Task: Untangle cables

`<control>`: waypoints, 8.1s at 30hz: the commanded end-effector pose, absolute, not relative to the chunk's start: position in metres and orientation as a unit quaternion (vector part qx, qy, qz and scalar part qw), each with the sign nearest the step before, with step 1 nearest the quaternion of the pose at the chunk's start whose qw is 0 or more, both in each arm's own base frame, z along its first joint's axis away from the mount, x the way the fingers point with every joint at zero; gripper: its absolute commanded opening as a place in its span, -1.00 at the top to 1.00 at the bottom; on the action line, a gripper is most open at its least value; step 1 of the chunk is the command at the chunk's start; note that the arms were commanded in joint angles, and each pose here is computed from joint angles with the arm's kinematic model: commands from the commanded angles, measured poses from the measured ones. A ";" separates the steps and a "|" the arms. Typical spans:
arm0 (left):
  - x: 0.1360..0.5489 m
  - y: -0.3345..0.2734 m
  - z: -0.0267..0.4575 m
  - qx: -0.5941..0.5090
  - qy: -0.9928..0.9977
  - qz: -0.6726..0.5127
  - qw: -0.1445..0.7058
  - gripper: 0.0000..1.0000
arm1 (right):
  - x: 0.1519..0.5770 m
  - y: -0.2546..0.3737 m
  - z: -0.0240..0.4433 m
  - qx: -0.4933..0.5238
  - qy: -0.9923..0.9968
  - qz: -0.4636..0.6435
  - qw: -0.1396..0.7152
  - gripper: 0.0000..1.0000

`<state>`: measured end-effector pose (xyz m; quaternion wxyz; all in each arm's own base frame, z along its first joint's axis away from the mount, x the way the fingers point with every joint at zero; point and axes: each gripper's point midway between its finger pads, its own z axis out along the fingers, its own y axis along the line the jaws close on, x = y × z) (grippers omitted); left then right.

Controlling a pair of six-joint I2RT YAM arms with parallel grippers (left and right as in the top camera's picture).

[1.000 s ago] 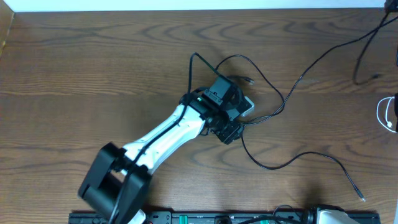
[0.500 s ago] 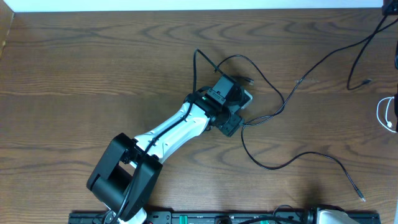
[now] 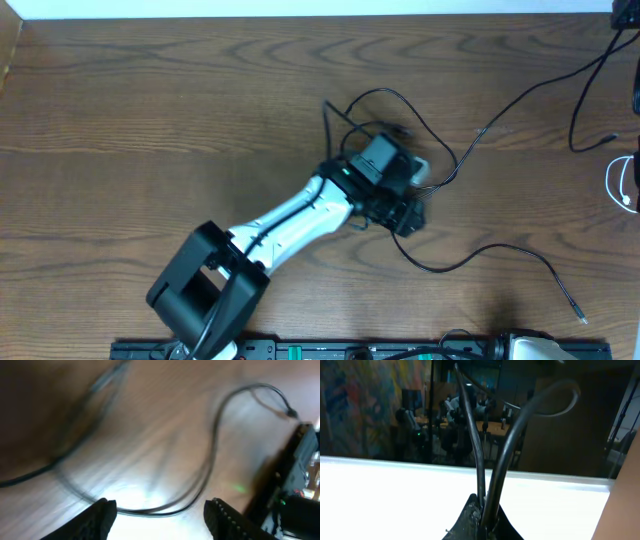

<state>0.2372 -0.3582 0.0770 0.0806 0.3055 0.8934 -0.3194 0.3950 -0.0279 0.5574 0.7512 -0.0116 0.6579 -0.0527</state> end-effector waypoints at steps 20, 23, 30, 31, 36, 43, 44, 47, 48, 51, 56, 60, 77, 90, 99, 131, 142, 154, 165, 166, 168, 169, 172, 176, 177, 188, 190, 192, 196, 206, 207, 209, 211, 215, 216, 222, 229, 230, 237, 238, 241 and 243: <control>0.291 -0.379 0.012 0.489 0.822 -0.159 0.246 -0.04 | 0.374 -0.013 0.571 -0.038 0.648 -0.024 0.760 0.98; 0.290 -0.378 0.001 0.489 0.825 -0.156 0.237 -0.04 | 0.375 -0.013 0.567 -0.039 0.654 -0.025 0.755 0.98; 0.291 -0.378 -0.001 0.489 0.825 -0.156 0.236 0.04 | 0.375 -0.013 0.564 -0.039 0.660 -0.024 0.750 0.98; 0.291 -0.378 -0.001 0.489 0.825 -0.156 0.236 0.04 | 0.375 -0.013 0.563 -0.039 0.660 -0.024 0.750 0.98; 0.297 -0.379 0.004 0.477 0.829 -0.158 0.247 -0.08 | 0.376 -0.013 0.562 -0.039 0.662 -0.023 0.748 0.98; 0.298 -0.369 0.026 0.395 0.872 -0.173 0.232 0.04 | 0.376 -0.013 0.561 -0.039 0.664 -0.023 0.747 0.98; 0.294 -0.365 0.029 0.388 0.878 -0.172 0.223 0.12 | 0.376 -0.013 0.561 -0.039 0.664 -0.023 0.747 0.98; 0.278 -0.348 0.042 0.347 0.904 -0.167 0.186 0.21 | 0.377 -0.013 0.560 -0.039 0.665 -0.023 0.745 0.98; 0.273 -0.343 0.048 0.334 0.911 -0.166 0.176 0.25 | 0.378 -0.013 0.559 -0.039 0.666 -0.023 0.745 0.98; 0.259 -0.331 0.068 0.298 0.926 -0.175 0.153 0.30 | 0.381 -0.014 0.556 -0.038 0.669 -0.023 0.742 0.98; 0.219 -0.345 0.086 0.316 0.908 -0.262 0.084 0.30 | 0.383 -0.014 0.551 -0.038 0.676 -0.022 0.736 0.98; 0.194 -0.355 0.077 0.308 0.908 -0.281 0.036 0.29 | 0.383 -0.014 0.551 -0.038 0.676 -0.022 0.736 0.98; 0.214 -0.342 0.041 -0.015 0.982 -0.111 0.152 -0.11 | 0.384 -0.014 0.549 -0.038 0.679 -0.021 0.733 0.98; 0.221 -0.345 0.002 -0.006 0.981 -0.070 0.183 -0.14 | 0.383 -0.014 0.545 -0.037 0.685 -0.020 0.728 0.98; 0.236 -0.338 -0.009 0.049 0.973 -0.027 0.222 -0.11 | 0.382 -0.014 0.546 -0.038 0.684 -0.021 0.728 0.98; 0.294 -0.308 -0.068 0.101 0.984 -0.089 0.115 0.08 | 0.359 -0.012 0.565 -0.045 0.664 -0.030 0.746 0.98; 0.292 -0.303 -0.079 0.166 0.977 -0.071 0.112 -0.22 | 0.354 -0.011 0.569 -0.045 0.660 -0.031 0.750 0.98; 0.296 -0.270 -0.114 0.154 0.984 -0.032 0.082 0.52 | 0.338 -0.010 0.579 -0.046 0.647 -0.032 0.760 0.98; 0.272 -0.223 -0.104 0.190 0.981 0.026 -0.001 0.86 | 0.340 -0.012 0.578 -0.064 0.647 -0.063 0.757 0.98; 0.270 -0.217 -0.097 0.186 0.982 0.030 -0.009 0.86 | 0.342 -0.016 0.577 -0.055 0.649 -0.071 0.756 0.98; 0.269 -0.209 -0.080 0.178 0.983 0.034 -0.016 0.85 | 0.343 -0.027 0.576 -0.032 0.652 -0.091 0.752 0.98; 0.270 -0.204 -0.069 0.173 0.984 0.036 -0.015 0.86 | 0.344 -0.034 0.574 -0.017 0.655 -0.103 0.748 0.98; 0.280 -0.193 -0.029 0.157 0.987 0.037 0.011 0.86 | 0.346 -0.056 0.565 0.023 0.668 -0.146 0.729 0.98; 0.303 -0.172 0.053 0.123 0.986 0.028 0.105 0.85 | 0.351 -0.091 0.540 0.067 0.696 -0.225 0.678 0.98; 0.306 -0.167 0.069 0.115 0.985 0.025 0.125 0.85 | 0.352 -0.096 0.537 0.073 0.700 -0.234 0.671 0.98; 0.268 -0.007 0.313 -0.103 0.876 -0.020 0.471 0.86 | 0.372 -0.139 0.491 0.109 0.743 -0.274 0.600 0.98; 0.243 0.023 0.338 -0.139 0.844 0.003 0.518 0.86 | 0.372 -0.142 0.490 0.111 0.745 -0.276 0.597 0.98; 0.220 0.043 0.353 -0.161 0.822 0.032 0.545 0.86 | 0.370 -0.145 0.489 0.114 0.745 -0.278 0.595 0.98; 0.186 0.068 0.360 -0.203 0.799 0.078 0.561 0.85 | 0.367 -0.151 0.487 0.122 0.746 -0.282 0.590 0.98; 0.188 0.076 0.347 -0.225 0.813 0.077 0.532 0.86 | 0.352 -0.189 0.469 0.193 0.753 -0.282 0.562 0.98; 0.190 0.076 0.344 -0.225 0.816 0.077 0.526 0.86 | 0.349 -0.197 0.465 0.209 0.754 -0.282 0.556 0.98; 0.193 0.077 0.340 -0.226 0.822 0.077 0.517 0.86 | 0.340 -0.218 0.453 0.257 0.750 -0.288 0.537 0.98; 0.197 0.077 0.337 -0.223 0.827 0.074 0.511 0.86 | 0.329 -0.240 0.439 0.308 0.744 -0.297 0.513 0.98; 0.201 0.078 0.333 -0.224 0.832 0.075 0.502 0.85 | 0.303 -0.290 0.394 0.426 0.727 -0.294 0.452 0.98; 0.201 0.078 0.332 -0.224 0.833 0.075 0.500 0.85 | 0.296 -0.300 0.380 0.454 0.722 -0.288 0.436 0.98; 0.209 0.074 0.328 -0.216 0.841 0.058 0.493 0.85 | 0.308 -0.320 0.288 0.485 0.771 -0.170 0.376 0.98; 0.225 0.052 0.318 -0.181 0.861 -0.004 0.475 0.86 | 0.374 -0.253 0.189 0.367 0.860 0.138 0.328 0.98; 0.228 0.046 0.316 -0.167 0.865 -0.021 0.472 0.86 | 0.382 -0.239 0.181 0.351 0.860 0.186 0.319 0.97; 0.242 -0.008 0.314 -0.053 0.876 -0.150 0.455 0.86 | 0.411 -0.152 0.163 0.203 0.871 0.343 0.289 0.97; 0.242 -0.015 0.315 -0.035 0.876 -0.167 0.452 0.86 | 0.414 -0.140 0.163 0.175 0.875 0.346 0.289 0.98; 0.245 -0.036 0.315 0.015 0.871 -0.214 0.441 0.86 | 0.423 -0.094 0.171 0.084 0.880 0.365 0.293 0.90; 0.247 -0.043 0.312 0.031 0.872 -0.226 0.433 0.85 | 0.424 -0.061 0.174 0.024 0.882 0.373 0.288 0.41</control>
